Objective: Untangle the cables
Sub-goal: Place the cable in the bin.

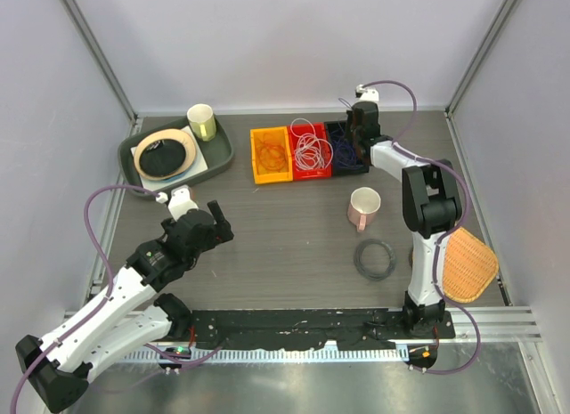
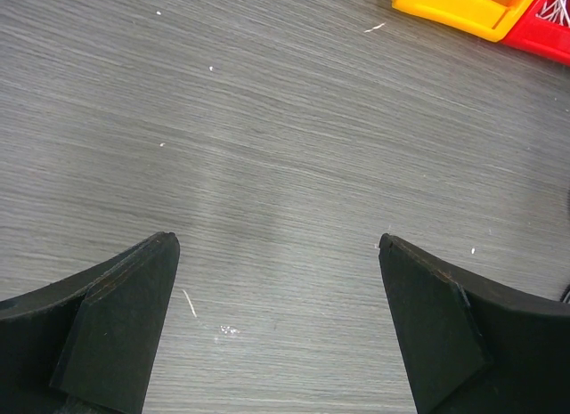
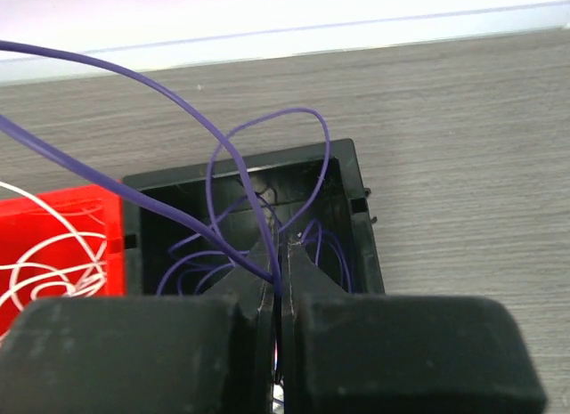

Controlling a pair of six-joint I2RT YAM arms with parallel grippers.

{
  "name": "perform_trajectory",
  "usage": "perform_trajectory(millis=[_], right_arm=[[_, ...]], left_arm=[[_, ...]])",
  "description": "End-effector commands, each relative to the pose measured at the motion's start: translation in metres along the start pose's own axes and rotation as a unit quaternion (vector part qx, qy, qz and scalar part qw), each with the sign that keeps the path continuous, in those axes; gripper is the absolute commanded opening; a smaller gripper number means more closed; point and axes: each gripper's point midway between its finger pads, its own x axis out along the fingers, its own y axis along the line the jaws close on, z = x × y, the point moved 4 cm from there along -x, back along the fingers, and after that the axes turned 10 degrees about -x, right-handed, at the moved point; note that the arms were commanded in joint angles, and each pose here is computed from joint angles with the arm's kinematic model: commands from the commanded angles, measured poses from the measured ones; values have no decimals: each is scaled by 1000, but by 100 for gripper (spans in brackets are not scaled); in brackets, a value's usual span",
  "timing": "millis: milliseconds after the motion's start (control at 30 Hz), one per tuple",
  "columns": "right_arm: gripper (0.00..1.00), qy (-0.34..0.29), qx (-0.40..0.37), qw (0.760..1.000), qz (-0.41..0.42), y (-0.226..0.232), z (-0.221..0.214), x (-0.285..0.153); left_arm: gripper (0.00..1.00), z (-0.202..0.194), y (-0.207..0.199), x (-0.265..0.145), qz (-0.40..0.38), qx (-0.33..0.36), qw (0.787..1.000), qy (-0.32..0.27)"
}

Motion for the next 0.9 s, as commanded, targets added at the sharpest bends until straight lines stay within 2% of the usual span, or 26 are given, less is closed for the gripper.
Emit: perform_trajectory(millis=[0, 167, 200, 367, 567, 733, 867], right_arm=[[1, 15, -3, 1000, 4, -1, 3, 5], [2, 51, -8, 999, 7, 2, -16, 10], [6, 56, -9, 998, 6, 2, -20, 11], [11, 61, -13, 998, 3, 2, -24, 16], [27, -3, -15, 1000, -14, -8, 40, -5], [33, -43, -6, 999, -9, -11, 83, -32], [47, -50, 6, 999, 4, -10, 100, -49]], left_arm=[[100, 6, 1, -1, 4, -12, 1000, -18], [100, 6, 1, -1, 6, -12, 1000, -18], [100, 6, 2, -1, 7, -11, 1000, -19], [100, 6, 2, -1, 7, -12, 1000, -18], [100, 6, 0, -2, 5, -14, 1000, -17], [100, 7, 0, -4, -2, -17, 1000, -14], [100, 7, 0, -6, -6, -22, 1000, -16]])
